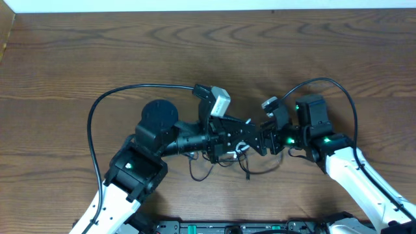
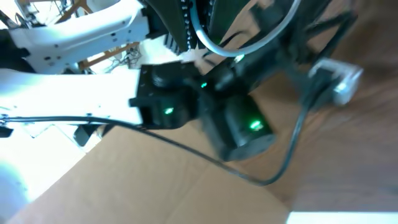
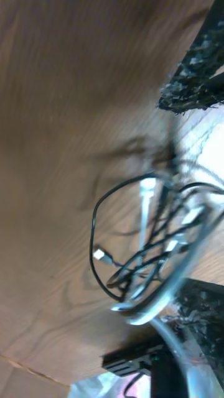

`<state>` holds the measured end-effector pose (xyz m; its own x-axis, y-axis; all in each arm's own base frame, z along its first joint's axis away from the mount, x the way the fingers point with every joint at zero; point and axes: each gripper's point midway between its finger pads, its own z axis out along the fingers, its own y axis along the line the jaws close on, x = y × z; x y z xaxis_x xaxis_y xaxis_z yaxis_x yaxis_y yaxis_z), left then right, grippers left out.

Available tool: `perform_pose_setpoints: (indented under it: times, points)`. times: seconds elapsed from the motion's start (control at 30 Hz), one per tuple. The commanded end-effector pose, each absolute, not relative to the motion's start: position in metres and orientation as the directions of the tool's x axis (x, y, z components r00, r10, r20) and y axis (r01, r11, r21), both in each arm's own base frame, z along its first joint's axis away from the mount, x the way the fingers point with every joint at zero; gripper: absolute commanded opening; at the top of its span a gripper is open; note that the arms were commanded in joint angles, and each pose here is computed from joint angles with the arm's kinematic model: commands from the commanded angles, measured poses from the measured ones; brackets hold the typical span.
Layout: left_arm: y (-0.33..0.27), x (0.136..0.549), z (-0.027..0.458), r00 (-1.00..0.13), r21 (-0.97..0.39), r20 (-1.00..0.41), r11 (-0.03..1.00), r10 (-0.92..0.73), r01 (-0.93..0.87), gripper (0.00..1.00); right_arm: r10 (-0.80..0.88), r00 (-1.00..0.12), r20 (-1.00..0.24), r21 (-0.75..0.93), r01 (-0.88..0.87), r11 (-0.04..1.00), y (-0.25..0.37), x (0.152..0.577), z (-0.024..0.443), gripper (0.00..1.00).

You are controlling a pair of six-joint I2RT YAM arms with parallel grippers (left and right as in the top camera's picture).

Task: Untangle cables

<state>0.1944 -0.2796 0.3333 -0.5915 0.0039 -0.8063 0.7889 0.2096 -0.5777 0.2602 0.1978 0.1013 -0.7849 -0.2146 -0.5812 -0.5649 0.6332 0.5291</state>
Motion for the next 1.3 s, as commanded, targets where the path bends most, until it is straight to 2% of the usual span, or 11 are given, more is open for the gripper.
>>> perform_pose_setpoints:
  times: [0.0, 0.1, 0.2, 0.27, 0.33, 0.43, 0.53, 0.7, 0.8, 0.97, 1.27]
  points:
    - [-0.283, 0.183, 0.345, -0.562, -0.555, -0.827, 0.159, 0.002, 0.817, 0.07, -0.252, -0.756, -0.605, 0.508, -0.609, 0.609, 0.206, 0.257, 0.104, 0.8]
    - [-0.285, 0.181, 0.348, -0.553, -0.547, -0.833, 0.146, 0.002, 0.824, 0.07, -0.261, -0.75, -0.608, 0.505, -0.619, 0.601, 0.209, 0.255, 0.104, 0.68]
    - [-0.285, 0.181, 0.347, -0.555, -0.548, -0.832, 0.149, 0.004, 0.823, 0.08, -0.262, -0.751, -0.606, 0.474, -0.606, 0.639, 0.204, 0.259, 0.1, 0.01]
    - [-0.285, 0.183, 0.343, -0.547, -0.538, -0.837, 0.166, 0.011, 0.827, 0.08, -0.241, -0.779, -0.579, 0.436, -0.545, 0.716, 0.192, 0.266, 0.09, 0.01]
    - [-0.281, 0.192, 0.323, -0.554, -0.527, -0.832, 0.258, 0.039, 0.81, 0.28, -0.104, -0.857, -0.504, 0.389, -0.333, 0.859, 0.165, 0.279, 0.075, 0.01]
    - [-0.269, 0.21, 0.282, -0.629, -0.54, -0.773, 0.439, 0.079, 0.718, 0.46, 0.124, -0.896, -0.426, 0.32, -0.022, 0.947, 0.128, 0.284, 0.059, 0.01]
    - [-0.255, 0.223, 0.236, -0.722, -0.535, -0.682, 0.593, 0.118, 0.602, 0.55, 0.267, -0.885, -0.381, 0.305, 0.152, 0.94, 0.113, 0.281, 0.053, 0.01]
    - [-0.243, 0.232, 0.171, -0.829, -0.49, -0.53, 0.734, 0.176, 0.47, 0.57, 0.452, -0.852, -0.264, 0.383, 0.338, 0.86, 0.117, 0.272, 0.05, 0.01]
    - [-0.245, 0.235, 0.147, -0.86, -0.485, -0.47, 0.756, 0.199, 0.439, 0.57, 0.446, -0.87, -0.211, 0.457, 0.316, 0.832, 0.133, 0.27, 0.054, 0.01]
    - [-0.251, 0.243, 0.11, -0.893, -0.475, -0.392, 0.782, 0.222, 0.403, 0.57, 0.175, -0.942, -0.286, 0.65, -0.057, 0.758, 0.188, 0.27, 0.088, 0.01]
    - [-0.265, 0.264, 0.081, -0.893, -0.475, -0.392, 0.782, 0.222, 0.403, 0.57, 0.082, -0.937, -0.338, 0.71, -0.197, 0.676, 0.207, 0.266, 0.105, 0.01]
